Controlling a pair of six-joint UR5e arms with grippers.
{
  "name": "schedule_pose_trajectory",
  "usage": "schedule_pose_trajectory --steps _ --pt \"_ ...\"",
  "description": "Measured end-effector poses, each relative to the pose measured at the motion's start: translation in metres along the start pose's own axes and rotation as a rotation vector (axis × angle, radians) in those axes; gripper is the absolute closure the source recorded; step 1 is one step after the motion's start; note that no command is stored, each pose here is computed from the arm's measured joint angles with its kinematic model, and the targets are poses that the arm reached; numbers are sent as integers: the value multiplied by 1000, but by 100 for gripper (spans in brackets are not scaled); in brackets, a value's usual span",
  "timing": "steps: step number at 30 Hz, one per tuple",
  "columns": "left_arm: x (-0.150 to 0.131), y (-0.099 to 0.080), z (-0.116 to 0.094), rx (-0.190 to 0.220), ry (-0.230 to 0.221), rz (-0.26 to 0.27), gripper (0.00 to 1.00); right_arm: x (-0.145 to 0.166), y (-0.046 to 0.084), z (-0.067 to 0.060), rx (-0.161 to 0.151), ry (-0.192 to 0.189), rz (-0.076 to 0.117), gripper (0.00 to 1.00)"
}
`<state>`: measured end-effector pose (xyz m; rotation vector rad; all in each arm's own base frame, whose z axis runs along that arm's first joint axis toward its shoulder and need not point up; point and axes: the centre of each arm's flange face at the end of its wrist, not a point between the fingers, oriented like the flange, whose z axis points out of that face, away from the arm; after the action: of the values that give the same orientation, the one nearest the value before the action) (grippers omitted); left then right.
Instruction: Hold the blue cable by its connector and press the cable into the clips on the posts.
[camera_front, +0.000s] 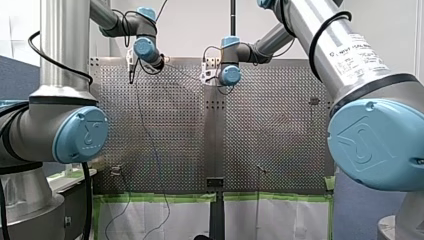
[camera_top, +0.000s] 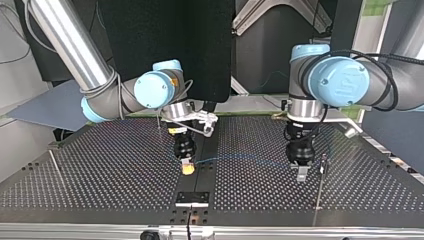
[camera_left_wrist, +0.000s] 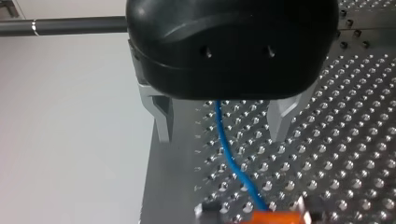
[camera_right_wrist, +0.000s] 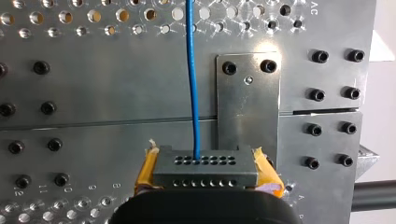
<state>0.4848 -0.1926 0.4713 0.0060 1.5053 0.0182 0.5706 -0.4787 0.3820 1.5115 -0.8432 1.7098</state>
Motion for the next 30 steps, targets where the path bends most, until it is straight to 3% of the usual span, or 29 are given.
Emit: schedule_pose_trajectory --steps 5,9,11,12,13,14,15,16,17,30 --pt "3 -5 2 7 2 0 0 0 0 0 1 0 0 100" --pt "2 -4 4 -10 -4 -3 0 0 0 0 1 -1 0 100" --pt "1 -3 5 -20 -11 -9 29 0 0 0 2 -1 0 100" --pt "1 -3 5 -24 -14 -12 29 0 0 0 2 -1 0 100" --pt "0 -2 5 -29 -16 -16 44 0 0 0 2 -1 0 100" --pt "0 -2 5 -35 -19 -20 70 0 0 0 2 -2 0 100" --pt "0 -2 5 -39 -20 -24 70 0 0 0 2 -2 0 100" --pt "0 -2 5 -43 -22 -28 90 0 0 0 2 -2 0 100" --pt "-1 -2 5 -48 -24 -32 100 0 0 0 2 -2 0 100" --pt "-1 -8 0 -71 -26 -30 100 -1 -2 -2 4 -13 -1 100"
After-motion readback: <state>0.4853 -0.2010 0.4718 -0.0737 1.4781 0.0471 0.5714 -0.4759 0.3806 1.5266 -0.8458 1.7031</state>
